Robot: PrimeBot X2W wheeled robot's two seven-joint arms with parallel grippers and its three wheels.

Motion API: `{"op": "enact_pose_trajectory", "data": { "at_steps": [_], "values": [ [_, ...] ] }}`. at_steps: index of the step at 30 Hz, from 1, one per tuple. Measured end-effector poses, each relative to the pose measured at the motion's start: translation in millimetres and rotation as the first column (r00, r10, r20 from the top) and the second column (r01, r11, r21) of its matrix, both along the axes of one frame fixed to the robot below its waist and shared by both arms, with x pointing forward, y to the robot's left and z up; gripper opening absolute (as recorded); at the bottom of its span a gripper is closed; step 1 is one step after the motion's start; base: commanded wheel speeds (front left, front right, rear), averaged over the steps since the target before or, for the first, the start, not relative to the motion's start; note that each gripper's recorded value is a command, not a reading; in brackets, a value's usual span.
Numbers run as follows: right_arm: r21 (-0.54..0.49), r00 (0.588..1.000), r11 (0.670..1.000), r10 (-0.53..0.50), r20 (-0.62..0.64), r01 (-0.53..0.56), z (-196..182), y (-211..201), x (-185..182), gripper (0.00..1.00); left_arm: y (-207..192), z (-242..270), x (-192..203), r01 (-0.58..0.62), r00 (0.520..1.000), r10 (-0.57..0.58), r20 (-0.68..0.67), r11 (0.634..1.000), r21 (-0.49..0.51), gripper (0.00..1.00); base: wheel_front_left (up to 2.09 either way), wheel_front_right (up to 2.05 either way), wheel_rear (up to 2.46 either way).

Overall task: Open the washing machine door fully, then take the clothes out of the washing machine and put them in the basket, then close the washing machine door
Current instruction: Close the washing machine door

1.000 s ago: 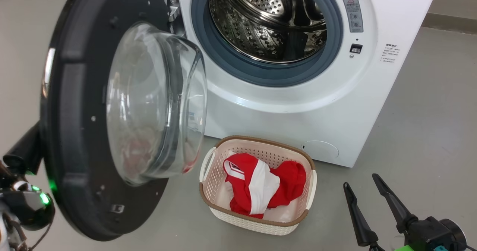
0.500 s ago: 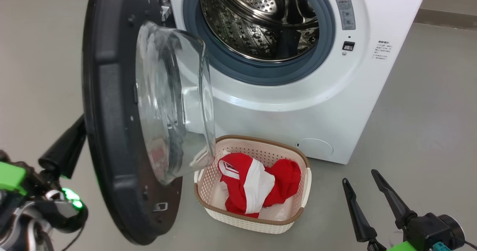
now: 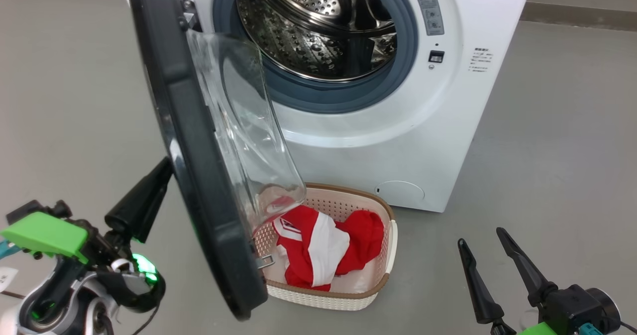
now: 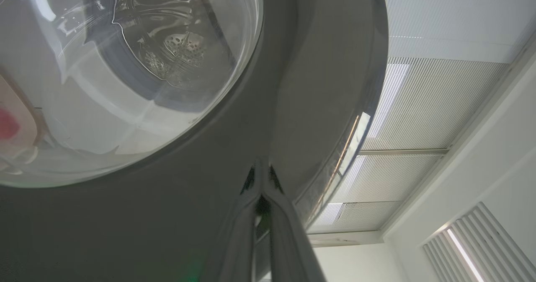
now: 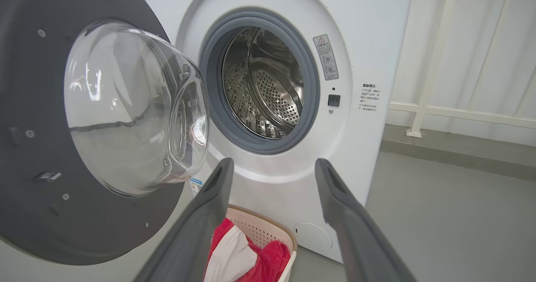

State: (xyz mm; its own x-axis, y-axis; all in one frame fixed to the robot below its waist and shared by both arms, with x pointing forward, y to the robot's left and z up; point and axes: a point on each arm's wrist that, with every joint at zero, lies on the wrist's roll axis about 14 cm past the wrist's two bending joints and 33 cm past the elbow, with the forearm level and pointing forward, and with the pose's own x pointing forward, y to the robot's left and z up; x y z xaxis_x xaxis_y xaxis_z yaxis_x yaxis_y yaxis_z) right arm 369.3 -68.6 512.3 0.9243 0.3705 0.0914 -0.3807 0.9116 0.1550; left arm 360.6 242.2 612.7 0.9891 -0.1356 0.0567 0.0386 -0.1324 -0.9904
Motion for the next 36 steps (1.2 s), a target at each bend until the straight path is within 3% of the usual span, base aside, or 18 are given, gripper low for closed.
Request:
{"op": "enact_pose_trajectory", "data": {
  "at_steps": [36],
  "values": [
    [-0.007,0.977,0.978,-0.210,-0.033,0.210,-11.2,-67.8,-2.6,1.00,-99.3,-6.5,81.1,0.239,0.970,-0.238,0.047,0.971,-0.012,0.00,0.00,0.00,0.00]
  ]
}}
